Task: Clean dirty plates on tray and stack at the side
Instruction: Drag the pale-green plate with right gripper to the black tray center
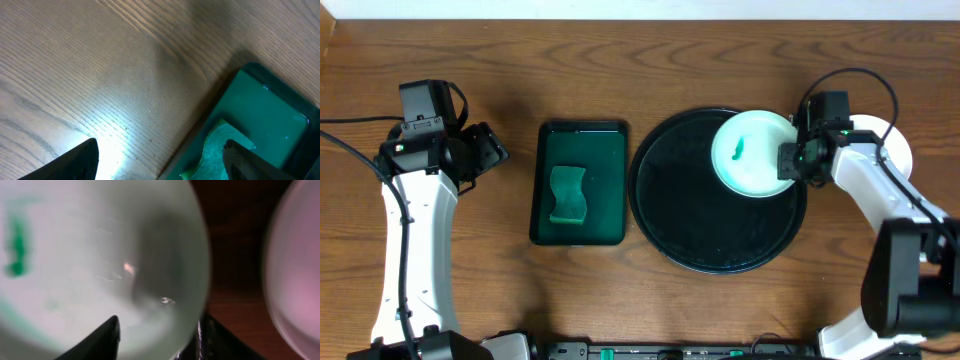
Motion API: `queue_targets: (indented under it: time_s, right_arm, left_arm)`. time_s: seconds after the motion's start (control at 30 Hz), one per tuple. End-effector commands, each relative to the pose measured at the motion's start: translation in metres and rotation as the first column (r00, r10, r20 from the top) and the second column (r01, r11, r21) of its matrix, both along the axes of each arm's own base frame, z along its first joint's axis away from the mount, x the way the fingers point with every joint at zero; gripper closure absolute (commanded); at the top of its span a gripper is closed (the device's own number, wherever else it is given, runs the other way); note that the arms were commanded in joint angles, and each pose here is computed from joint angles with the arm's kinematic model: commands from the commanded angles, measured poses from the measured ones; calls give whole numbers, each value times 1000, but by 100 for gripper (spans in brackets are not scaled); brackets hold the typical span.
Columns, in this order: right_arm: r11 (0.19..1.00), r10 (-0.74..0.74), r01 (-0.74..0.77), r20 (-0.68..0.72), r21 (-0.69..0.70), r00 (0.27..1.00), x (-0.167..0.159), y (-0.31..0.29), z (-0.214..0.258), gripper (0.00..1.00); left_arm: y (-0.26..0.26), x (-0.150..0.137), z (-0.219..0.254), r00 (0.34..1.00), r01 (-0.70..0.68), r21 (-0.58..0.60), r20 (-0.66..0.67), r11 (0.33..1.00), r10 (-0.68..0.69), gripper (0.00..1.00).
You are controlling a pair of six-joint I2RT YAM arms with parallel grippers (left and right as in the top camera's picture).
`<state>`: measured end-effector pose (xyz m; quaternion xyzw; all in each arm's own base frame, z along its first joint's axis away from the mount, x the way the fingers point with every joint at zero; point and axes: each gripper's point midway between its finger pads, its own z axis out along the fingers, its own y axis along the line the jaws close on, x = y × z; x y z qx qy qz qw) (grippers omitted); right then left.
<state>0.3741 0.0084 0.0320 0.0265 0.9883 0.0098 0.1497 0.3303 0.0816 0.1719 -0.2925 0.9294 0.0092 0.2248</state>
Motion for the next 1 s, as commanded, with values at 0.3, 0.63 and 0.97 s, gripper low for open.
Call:
queue_targets:
  time_s: [0.3, 0.63, 0.97]
  right_arm:
    - [992, 34, -35, 11, 121, 999, -1, 20, 4, 99]
    - [918, 123, -111, -6, 381, 992, -25, 69, 30, 99]
    - [904, 242, -197, -76, 379, 967, -54, 108, 20, 99]
  left_arm:
    - [3, 1, 4, 1000, -8, 9, 6, 1000, 8, 21]
    - [3, 1, 4, 1000, -8, 9, 6, 1000, 8, 20]
    - [3, 1, 4, 1000, -8, 9, 6, 1000, 8, 20]
